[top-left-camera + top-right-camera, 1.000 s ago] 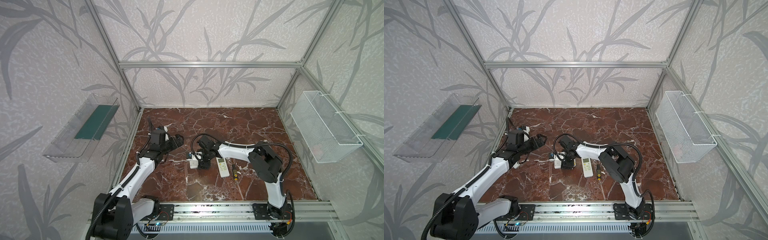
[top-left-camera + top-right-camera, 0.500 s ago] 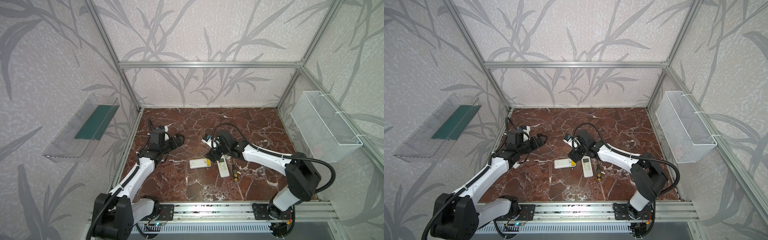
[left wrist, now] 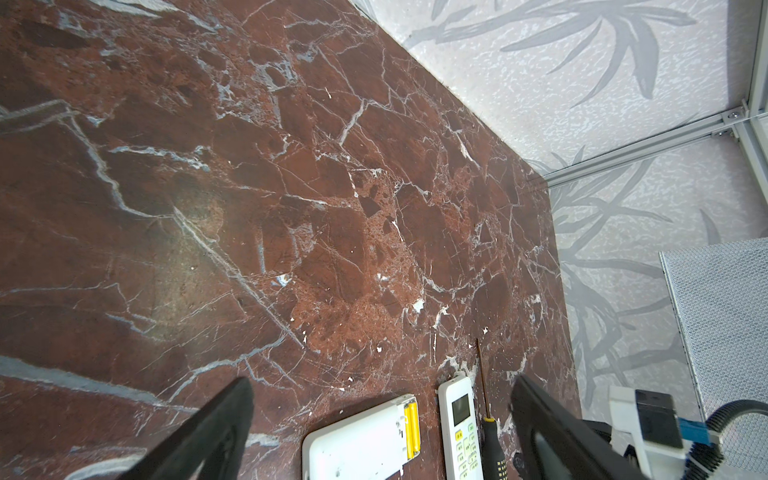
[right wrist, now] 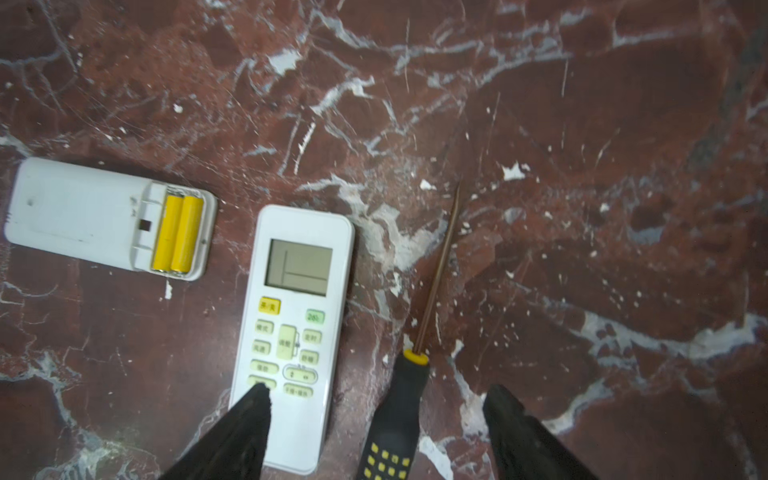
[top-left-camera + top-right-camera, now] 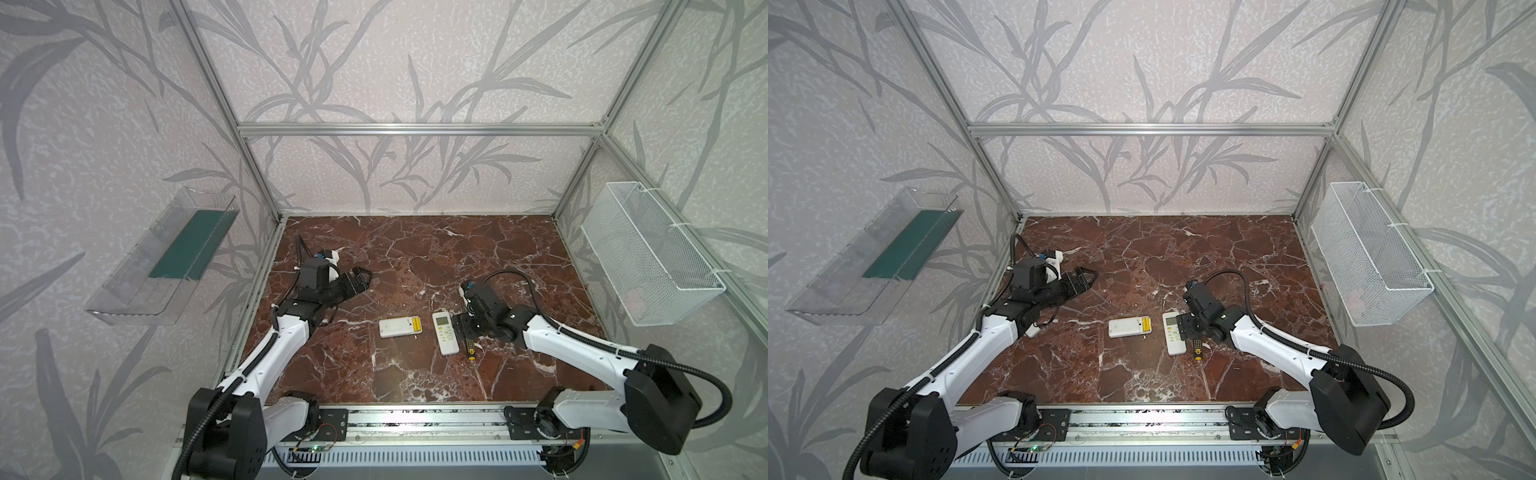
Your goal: Unload the batteries from the remote control
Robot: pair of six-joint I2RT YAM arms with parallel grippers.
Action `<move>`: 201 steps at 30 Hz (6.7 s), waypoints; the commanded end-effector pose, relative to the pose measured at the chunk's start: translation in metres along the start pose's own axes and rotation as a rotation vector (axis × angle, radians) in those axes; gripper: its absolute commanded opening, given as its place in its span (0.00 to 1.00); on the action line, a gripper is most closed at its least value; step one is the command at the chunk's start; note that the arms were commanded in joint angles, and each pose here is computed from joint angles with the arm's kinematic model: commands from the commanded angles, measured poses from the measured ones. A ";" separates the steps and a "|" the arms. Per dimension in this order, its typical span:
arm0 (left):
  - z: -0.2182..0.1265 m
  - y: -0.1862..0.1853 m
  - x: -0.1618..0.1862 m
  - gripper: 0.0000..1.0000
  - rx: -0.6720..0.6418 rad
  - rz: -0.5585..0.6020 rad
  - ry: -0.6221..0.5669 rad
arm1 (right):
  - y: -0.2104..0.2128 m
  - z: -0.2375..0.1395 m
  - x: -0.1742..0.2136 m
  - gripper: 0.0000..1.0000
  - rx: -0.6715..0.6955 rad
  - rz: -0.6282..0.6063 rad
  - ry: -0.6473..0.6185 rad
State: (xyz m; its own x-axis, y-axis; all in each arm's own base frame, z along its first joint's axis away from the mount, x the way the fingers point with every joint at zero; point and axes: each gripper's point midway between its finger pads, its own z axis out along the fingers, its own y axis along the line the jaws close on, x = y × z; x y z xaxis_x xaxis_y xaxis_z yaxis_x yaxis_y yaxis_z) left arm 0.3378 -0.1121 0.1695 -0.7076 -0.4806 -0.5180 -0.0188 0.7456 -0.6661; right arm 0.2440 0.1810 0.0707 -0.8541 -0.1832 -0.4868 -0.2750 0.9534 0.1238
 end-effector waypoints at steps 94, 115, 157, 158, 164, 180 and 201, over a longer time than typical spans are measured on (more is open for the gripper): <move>0.052 -0.138 0.026 0.00 0.636 -0.300 0.003 | 0.131 -0.072 -0.095 0.54 -0.384 -0.418 -0.427; 0.019 -0.137 -0.007 0.00 0.677 -0.511 -0.046 | 0.116 -0.123 -0.118 0.55 -0.506 -0.407 -0.606; 0.032 -0.128 0.001 0.03 0.653 -0.523 -0.019 | 0.137 -0.115 -0.134 0.00 -0.544 -0.421 -0.596; 0.032 -0.127 0.002 0.06 0.644 -0.516 -0.018 | 0.136 -0.115 -0.134 0.00 -0.540 -0.421 -0.597; 0.031 -0.121 0.005 0.54 0.558 -0.444 -0.020 | 0.126 -0.112 -0.132 0.00 -0.482 -0.417 -0.589; 0.010 -0.051 0.005 0.99 -0.019 0.011 -0.073 | 0.081 -0.093 -0.114 0.00 -0.248 -0.422 -0.505; 0.019 -0.034 0.028 0.99 -0.061 0.895 0.032 | 0.040 -0.070 -0.089 0.00 -0.102 -0.359 -0.350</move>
State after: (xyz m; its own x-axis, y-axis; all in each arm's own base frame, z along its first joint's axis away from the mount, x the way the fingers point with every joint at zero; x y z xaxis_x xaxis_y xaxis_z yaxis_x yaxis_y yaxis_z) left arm 0.3366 -0.1548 0.1582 -0.6177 0.1244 -0.7765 0.3683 0.9182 -0.1459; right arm 0.2794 0.2292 0.1783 -0.4841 -0.3940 -0.7813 -0.6111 0.7913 -0.0203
